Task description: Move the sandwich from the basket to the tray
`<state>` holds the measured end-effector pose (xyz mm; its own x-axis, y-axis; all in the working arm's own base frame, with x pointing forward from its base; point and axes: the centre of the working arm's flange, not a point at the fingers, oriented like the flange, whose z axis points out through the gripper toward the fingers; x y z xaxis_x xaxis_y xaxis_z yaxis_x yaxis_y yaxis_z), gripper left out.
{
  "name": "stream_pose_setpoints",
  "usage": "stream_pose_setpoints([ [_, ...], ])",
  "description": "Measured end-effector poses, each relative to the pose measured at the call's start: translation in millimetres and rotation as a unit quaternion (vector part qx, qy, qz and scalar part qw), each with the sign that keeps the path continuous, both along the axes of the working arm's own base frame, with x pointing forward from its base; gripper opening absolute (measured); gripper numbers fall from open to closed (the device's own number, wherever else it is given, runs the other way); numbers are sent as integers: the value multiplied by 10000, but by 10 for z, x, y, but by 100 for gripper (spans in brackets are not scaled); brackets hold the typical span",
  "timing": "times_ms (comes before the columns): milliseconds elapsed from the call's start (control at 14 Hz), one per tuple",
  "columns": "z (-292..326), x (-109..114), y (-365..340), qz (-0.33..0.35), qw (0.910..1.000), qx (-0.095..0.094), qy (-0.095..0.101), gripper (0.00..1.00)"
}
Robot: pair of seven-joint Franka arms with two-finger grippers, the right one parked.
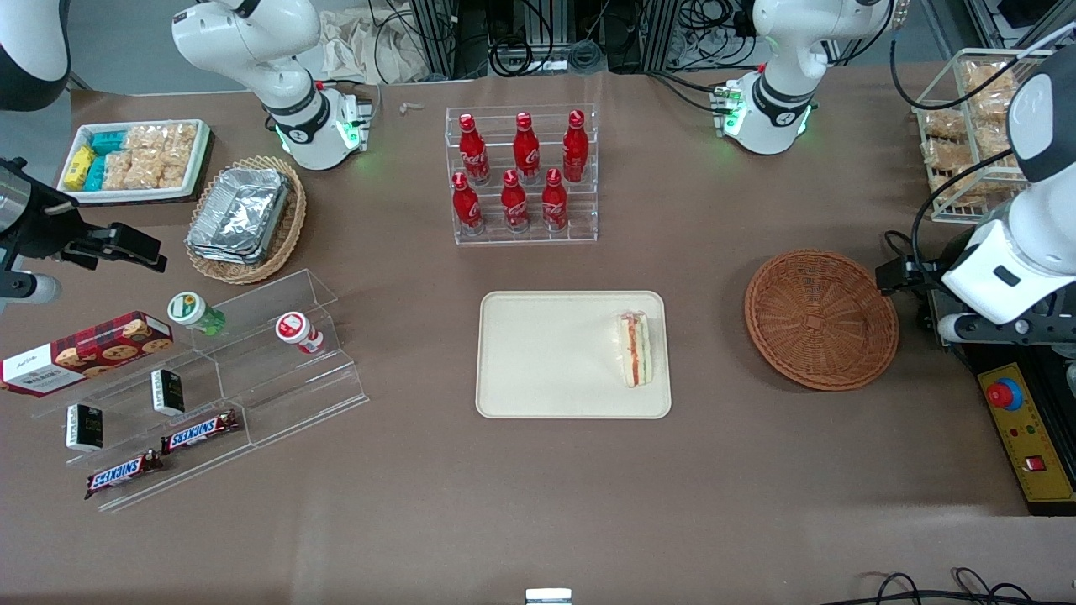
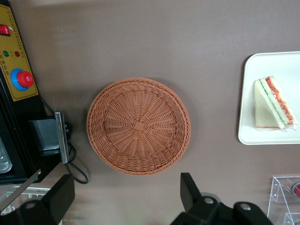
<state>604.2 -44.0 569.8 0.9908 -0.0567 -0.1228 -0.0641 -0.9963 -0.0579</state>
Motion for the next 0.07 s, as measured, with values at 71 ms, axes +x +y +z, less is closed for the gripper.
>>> stream_pose_setpoints([
  [71, 31, 4, 3, 3, 10000, -3, -33, 100],
])
